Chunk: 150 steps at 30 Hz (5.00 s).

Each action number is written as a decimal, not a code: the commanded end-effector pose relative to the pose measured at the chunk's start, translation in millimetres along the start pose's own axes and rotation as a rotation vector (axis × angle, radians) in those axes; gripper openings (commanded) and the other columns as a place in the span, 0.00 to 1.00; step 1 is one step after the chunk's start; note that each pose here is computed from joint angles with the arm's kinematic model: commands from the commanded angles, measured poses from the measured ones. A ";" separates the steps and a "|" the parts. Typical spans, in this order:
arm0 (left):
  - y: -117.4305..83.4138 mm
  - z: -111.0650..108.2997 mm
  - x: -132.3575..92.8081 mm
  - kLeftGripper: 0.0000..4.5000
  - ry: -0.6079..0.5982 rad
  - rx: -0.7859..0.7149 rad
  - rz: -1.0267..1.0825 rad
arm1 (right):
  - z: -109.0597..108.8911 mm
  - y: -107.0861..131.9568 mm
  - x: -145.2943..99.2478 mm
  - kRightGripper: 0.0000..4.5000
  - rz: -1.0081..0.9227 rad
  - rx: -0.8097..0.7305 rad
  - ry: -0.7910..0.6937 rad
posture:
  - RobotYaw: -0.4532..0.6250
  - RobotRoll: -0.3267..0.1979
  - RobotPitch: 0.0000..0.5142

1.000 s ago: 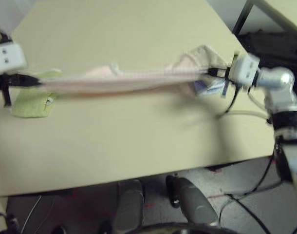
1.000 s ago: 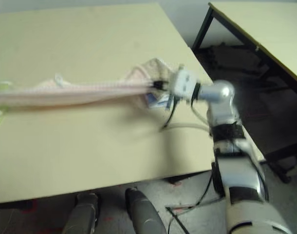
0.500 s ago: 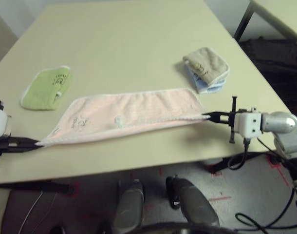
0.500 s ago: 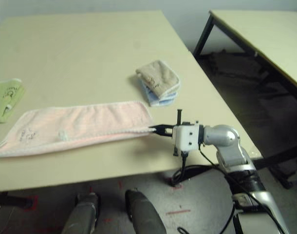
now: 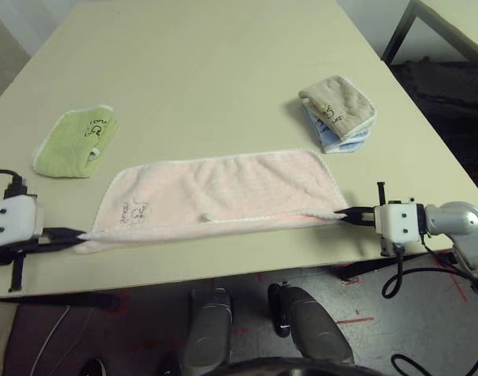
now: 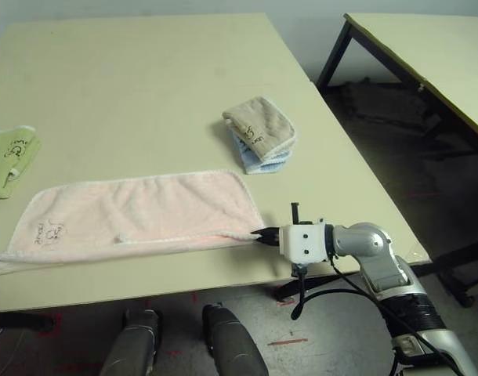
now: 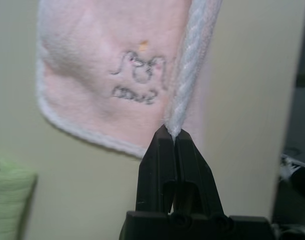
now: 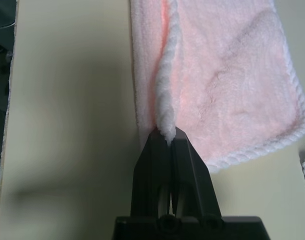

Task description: Fold the towel and set it aside.

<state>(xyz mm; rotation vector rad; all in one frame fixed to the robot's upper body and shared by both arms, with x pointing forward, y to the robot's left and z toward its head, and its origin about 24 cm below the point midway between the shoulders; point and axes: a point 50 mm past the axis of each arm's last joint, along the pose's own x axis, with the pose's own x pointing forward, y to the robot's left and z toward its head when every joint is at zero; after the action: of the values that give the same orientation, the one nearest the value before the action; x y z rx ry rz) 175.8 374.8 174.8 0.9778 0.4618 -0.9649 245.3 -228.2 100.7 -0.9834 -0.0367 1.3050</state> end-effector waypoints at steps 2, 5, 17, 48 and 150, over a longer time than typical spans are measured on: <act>-10.3 -13.4 0.9 0.00 0.029 -0.055 0.006 | -1.1 4.7 -9.3 0.00 -0.023 0.018 -0.028 | 0.41 0.62 0.40; -9.8 -14.8 -1.1 0.00 0.031 -0.069 0.018 | 5.1 -2.5 -10.2 0.00 -0.052 0.016 -0.080 | 0.42 0.62 0.40; -3.6 -13.8 -0.8 0.00 0.029 -0.080 0.037 | 16.3 -19.5 -16.2 0.00 -0.089 0.040 -0.228 | 0.42 0.62 0.38; 182.0 41.0 -58.9 0.00 0.315 0.034 0.861 | 40.0 -208.6 -22.0 0.00 -0.624 -0.096 -0.064 | 0.37 0.62 0.38; -37.0 12.8 60.6 0.99 0.017 -0.351 0.099 | 89.3 8.3 33.4 0.99 -0.019 -0.100 0.456 | 0.32 0.62 0.38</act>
<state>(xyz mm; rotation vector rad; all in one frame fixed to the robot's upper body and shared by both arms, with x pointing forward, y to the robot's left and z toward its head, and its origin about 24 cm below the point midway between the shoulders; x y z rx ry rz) 179.9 327.1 134.2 0.7090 0.5187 -0.7378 206.6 -151.7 138.1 -1.3341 0.2218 1.0206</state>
